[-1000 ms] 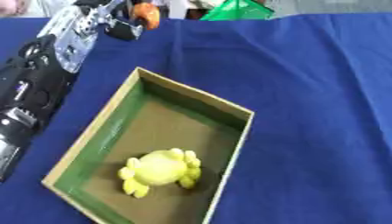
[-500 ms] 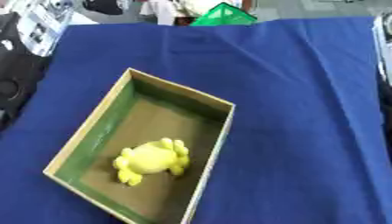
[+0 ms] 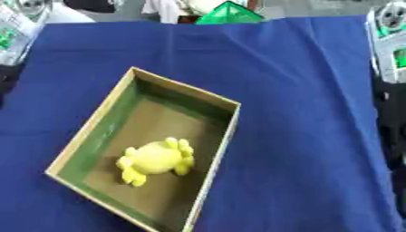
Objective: Pick up objects on the table and place them in the box.
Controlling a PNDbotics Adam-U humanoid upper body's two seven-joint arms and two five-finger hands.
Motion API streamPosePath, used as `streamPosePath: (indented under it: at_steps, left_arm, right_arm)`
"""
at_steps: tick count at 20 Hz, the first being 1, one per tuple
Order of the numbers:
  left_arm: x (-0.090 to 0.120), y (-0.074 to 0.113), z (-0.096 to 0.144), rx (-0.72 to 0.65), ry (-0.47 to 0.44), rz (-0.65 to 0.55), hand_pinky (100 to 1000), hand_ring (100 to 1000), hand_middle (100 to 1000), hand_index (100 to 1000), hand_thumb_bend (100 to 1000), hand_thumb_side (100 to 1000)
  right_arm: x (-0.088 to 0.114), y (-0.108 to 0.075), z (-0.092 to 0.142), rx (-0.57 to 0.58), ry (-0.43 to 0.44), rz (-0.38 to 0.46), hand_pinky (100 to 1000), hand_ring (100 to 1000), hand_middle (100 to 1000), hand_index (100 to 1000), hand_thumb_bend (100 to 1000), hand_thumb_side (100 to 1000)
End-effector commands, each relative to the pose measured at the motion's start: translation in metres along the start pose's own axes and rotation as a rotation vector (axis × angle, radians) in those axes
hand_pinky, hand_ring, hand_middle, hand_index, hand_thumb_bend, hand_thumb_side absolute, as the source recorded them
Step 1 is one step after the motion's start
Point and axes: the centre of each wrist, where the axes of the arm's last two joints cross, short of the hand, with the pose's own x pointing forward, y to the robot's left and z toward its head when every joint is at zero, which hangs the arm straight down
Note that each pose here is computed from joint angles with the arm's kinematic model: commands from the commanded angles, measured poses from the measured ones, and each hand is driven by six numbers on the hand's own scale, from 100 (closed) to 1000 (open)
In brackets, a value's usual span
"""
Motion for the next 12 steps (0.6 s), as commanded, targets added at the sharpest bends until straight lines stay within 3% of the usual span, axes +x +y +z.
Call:
streamPosePath:
  at_steps: [1,7,12]
  left_arm:
    - [0.010,0.011,0.012,0.011,-0.111,-0.033,418,543,610,681,100,100]
    - [0.034,0.022,0.028,-0.004,-0.182,0.007,417,543,610,682,100,100]
    - [0.064,0.009,0.041,-0.066,-0.216,0.062,415,545,615,685,100,100]
  right_arm:
    - [0.003,-0.014,-0.011,-0.035,-0.029,0.029,741,747,767,856,271,569]
    - [0.004,-0.015,-0.011,-0.043,-0.027,0.030,741,747,767,856,271,569]
    - [0.005,-0.017,-0.008,-0.058,-0.013,0.021,740,745,766,857,261,575]
